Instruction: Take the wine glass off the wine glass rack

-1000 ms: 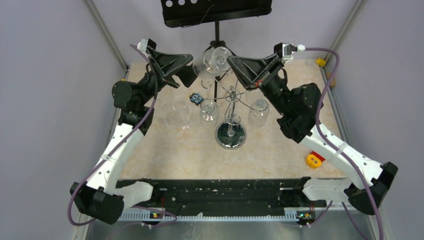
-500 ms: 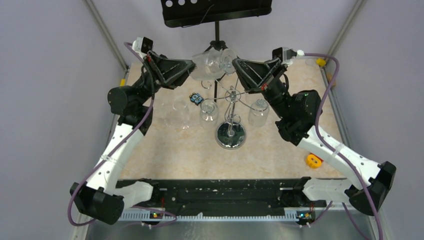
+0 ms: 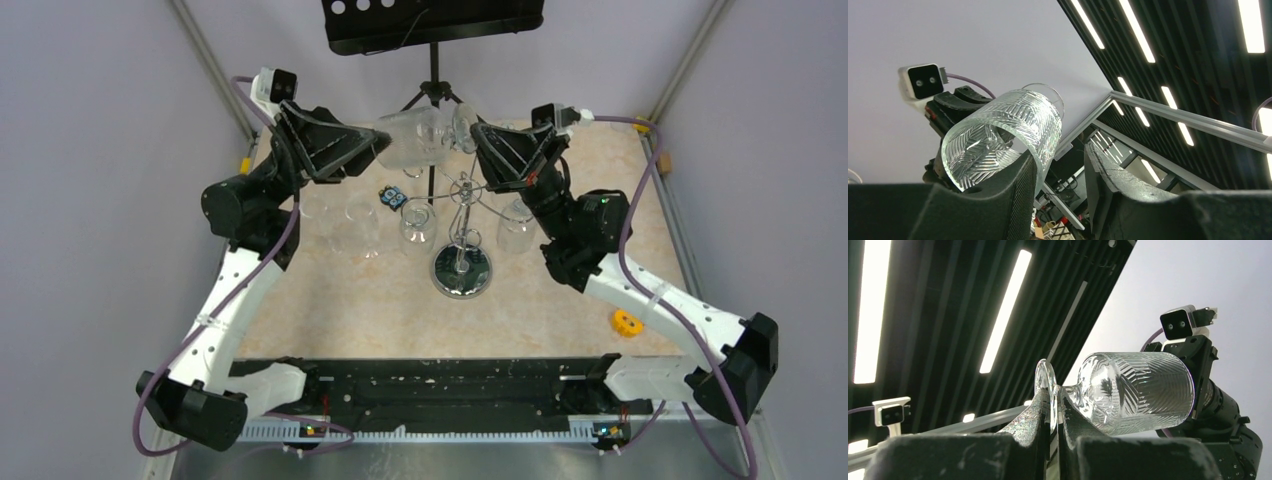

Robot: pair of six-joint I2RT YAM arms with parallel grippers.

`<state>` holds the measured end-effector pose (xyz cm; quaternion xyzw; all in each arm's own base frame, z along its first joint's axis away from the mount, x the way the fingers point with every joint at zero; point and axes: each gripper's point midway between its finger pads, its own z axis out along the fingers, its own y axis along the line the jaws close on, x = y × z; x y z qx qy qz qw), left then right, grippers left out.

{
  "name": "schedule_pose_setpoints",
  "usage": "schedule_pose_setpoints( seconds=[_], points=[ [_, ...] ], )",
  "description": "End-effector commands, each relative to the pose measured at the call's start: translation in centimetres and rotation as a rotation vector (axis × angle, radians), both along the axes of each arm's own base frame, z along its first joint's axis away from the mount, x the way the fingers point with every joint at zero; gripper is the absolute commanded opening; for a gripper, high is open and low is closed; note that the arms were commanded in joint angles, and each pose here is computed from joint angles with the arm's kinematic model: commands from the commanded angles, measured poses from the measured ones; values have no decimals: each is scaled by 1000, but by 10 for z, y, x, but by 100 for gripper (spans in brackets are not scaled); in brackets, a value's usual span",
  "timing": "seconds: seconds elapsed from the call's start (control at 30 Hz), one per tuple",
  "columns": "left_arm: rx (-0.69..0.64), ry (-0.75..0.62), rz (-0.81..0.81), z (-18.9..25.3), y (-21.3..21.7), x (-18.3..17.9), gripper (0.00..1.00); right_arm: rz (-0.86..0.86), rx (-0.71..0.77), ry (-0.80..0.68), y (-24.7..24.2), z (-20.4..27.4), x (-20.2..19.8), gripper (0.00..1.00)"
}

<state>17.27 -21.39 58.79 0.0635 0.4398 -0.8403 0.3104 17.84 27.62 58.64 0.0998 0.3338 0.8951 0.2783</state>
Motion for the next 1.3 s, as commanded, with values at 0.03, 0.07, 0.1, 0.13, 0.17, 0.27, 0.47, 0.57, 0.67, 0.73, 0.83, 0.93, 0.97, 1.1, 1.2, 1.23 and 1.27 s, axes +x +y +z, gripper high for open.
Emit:
schedule_pose_setpoints(
  seconds=[0.03,0.07,0.1,0.13,0.17,0.27,0.47,0.57,0.67,0.73,0.83,0.93,0.97,1.1,1.2,1.23,1.27],
  points=[
    [-39,-198,-34,28,13,-55,43,56,129,-22,-11,8,-4,0],
    [-38,-199,-35,28,13,-56,43,65,123,-14,-9,7,-2,0],
    [-36,-202,-38,29,13,-56,43,71,120,-9,-7,6,-1,0],
    [-33,-204,-41,29,12,-56,43,78,116,-6,-5,5,0,0],
    [-30,-204,-44,28,12,-56,43,88,108,1,-2,3,1,0],
    [-27,-202,-46,28,11,-55,38,107,105,24,2,-3,5,0],
    [-13,-211,-28,27,10,-54,21,111,99,39,5,-7,8,0],
    [2,-211,-13,26,8,-52,5,107,93,40,5,-9,8,0],
    [12,-230,21,26,7,-50,0,100,79,41,8,-11,10,6],
    [13,-291,73,29,8,-52,0,85,61,43,10,-15,12,22],
    [60,-342,172,31,7,-47,0,60,49,51,8,-17,13,43],
    [91,-364,259,32,7,-39,0,28,43,31,4,-15,12,58],
    [98,-366,280,32,7,-36,0,15,32,31,4,-16,13,62],
    [123,-381,374,35,8,-23,0,-63,-41,49,4,-22,18,70],
    [176,-380,483,34,11,-6,0,-147,-112,53,0,-25,21,71],
    [203,-377,531,32,13,1,0,-177,-131,57,-2,-26,22,71],
    [238,-361,583,28,15,11,0,-205,-149,61,-6,-26,23,71]
  ],
)
